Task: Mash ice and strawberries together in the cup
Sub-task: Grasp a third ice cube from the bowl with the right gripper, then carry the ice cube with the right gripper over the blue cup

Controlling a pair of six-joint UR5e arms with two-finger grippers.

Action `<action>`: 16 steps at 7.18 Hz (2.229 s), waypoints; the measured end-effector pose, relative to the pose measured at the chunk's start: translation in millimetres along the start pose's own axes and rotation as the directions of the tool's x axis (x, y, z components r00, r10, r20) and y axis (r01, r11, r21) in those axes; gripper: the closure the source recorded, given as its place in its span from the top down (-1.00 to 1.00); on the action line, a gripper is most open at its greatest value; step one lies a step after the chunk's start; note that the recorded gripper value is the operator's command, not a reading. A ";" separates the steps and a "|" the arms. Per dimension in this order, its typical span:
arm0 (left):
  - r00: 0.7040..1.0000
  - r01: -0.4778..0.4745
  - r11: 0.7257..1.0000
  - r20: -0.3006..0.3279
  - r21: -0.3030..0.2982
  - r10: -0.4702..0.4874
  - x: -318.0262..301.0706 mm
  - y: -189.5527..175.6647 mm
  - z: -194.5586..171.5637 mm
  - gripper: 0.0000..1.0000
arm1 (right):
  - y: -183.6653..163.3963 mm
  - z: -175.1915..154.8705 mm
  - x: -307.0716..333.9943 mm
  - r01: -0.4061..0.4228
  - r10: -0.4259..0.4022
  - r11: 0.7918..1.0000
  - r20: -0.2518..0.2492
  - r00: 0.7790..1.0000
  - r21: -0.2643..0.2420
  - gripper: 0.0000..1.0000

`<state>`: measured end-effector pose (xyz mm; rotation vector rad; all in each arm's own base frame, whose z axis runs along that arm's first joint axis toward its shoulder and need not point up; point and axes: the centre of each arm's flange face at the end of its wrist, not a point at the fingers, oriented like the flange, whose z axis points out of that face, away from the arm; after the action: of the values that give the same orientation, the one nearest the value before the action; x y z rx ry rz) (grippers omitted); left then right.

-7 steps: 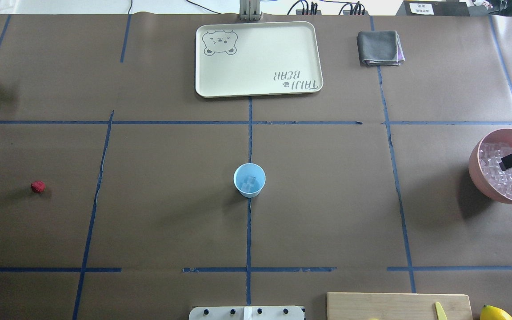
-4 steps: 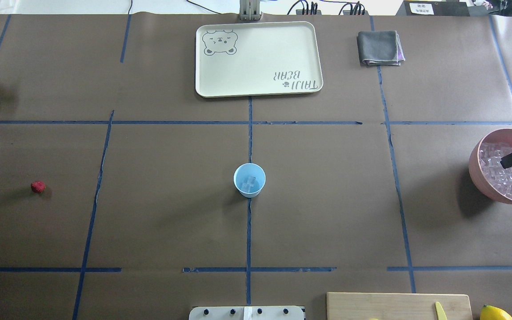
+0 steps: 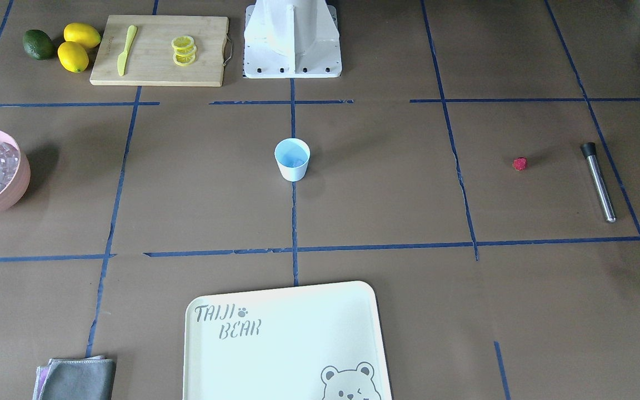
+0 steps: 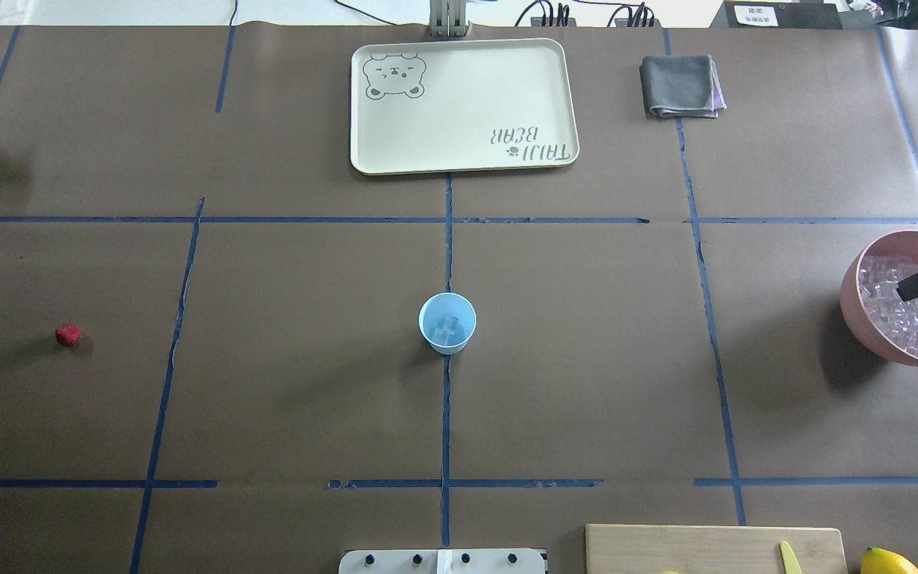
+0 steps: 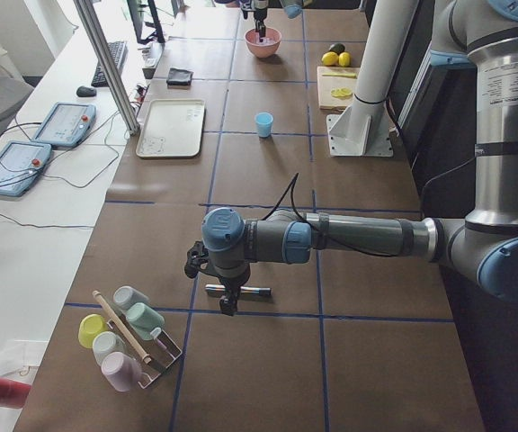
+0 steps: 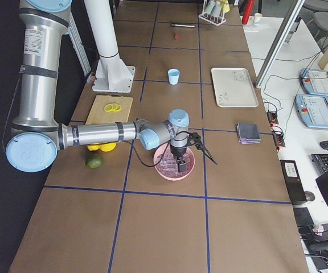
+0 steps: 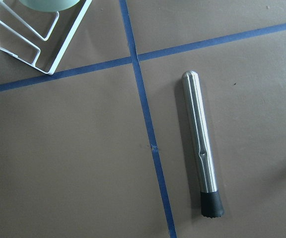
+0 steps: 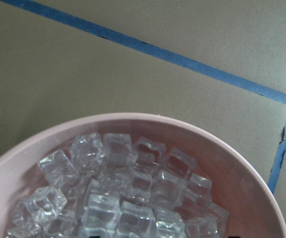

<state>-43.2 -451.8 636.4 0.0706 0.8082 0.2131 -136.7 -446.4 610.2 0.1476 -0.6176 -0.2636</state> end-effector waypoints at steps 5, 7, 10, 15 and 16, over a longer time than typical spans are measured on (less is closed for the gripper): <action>1.000 0.005 1.000 -0.011 -0.004 -0.005 -0.9 4.4 2.7 1.00 | 2.1 -5.4 2.3 -0.013 0.013 1.000 0.004 1.000 0.005 -0.92; 0.999 0.010 1.000 -0.038 -0.005 -0.010 0.2 7.6 5.0 1.00 | -3.4 -29.5 -0.5 -0.030 0.030 0.999 0.004 1.000 0.025 -0.96; 0.999 0.010 1.000 -0.041 -0.001 -0.010 2.2 10.4 3.0 1.00 | -58.3 -118.2 -69.0 -0.079 0.078 0.996 0.043 0.996 0.039 -1.00; 0.999 0.009 1.000 -0.040 0.002 -0.009 3.5 11.0 1.1 1.00 | -160.9 -160.9 -308.8 -0.294 0.282 0.955 0.196 0.939 0.034 -1.00; 0.999 0.008 1.000 -0.040 0.003 -0.008 3.9 10.6 0.7 1.00 | -170.4 -163.4 -364.0 -0.345 0.331 0.938 0.210 0.920 0.034 -1.00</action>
<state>-41.8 -440.6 635.6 0.0665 0.8485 0.2065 -359.6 -495.4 241.2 0.0798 -0.8427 0.0808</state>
